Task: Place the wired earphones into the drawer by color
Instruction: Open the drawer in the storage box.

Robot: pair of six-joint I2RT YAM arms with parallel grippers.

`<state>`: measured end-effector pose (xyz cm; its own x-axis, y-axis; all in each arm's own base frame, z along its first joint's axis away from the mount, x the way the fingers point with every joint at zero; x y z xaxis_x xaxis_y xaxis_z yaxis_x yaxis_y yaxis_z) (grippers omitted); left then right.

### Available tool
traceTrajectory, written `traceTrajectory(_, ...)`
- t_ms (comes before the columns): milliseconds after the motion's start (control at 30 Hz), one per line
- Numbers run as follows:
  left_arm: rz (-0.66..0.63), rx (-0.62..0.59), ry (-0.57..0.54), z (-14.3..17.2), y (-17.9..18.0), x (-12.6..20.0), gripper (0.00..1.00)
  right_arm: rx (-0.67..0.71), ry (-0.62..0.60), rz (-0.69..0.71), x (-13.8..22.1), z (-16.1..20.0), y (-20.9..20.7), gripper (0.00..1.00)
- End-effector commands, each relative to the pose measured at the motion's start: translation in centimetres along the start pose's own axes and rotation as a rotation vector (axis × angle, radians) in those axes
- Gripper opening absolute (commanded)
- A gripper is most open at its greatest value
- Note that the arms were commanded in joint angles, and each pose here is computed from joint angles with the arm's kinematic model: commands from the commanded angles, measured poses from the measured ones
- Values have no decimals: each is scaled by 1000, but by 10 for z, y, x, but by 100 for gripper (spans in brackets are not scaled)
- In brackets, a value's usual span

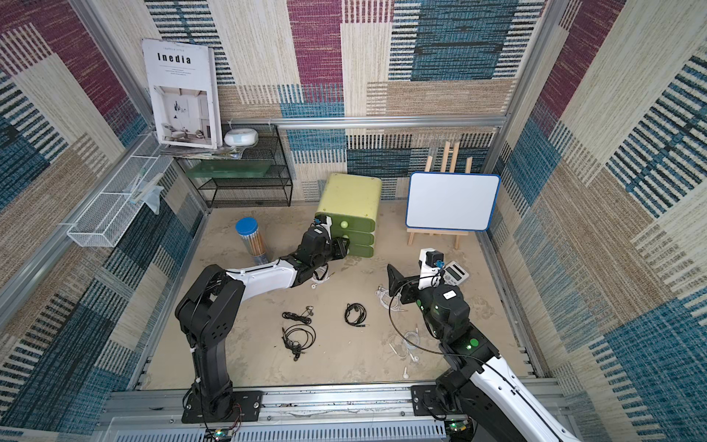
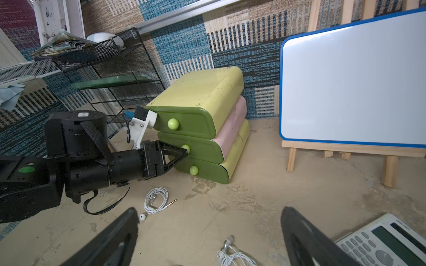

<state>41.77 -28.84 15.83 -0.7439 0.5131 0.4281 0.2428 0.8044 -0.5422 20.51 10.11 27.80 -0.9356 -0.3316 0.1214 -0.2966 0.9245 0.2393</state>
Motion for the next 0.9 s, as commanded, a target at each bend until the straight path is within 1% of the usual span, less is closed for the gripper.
traceTrajectory(0, 40, 3, -75, -7, -3, 0, 37, -3, -24, -1, 0, -4, 1, 100)
traceTrajectory(233, 76, -3, -114, -3, -1, 1, 37, -3, -22, -5, 0, -2, 1, 100)
traceTrajectory(267, 98, -1, -145, -7, -4, 2, 37, -3, -22, -5, 0, -3, 1, 100)
traceTrajectory(467, 119, 25, -176, -6, -2, -1, 38, 1, -23, -7, -1, -3, 1, 100)
traceTrajectory(867, 135, 58, -194, -5, 2, -13, 36, 12, -23, -7, -1, -4, 1, 100)
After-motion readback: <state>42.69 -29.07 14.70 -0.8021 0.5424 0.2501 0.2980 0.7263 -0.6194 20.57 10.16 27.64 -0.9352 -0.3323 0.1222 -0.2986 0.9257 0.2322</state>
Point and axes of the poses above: each gripper's point midway between its finger pads, its own x axis back along the fingers, its own y axis along the line the jaws close on, z = x × y, the point moved 6 cm from there along x, back along the fingers
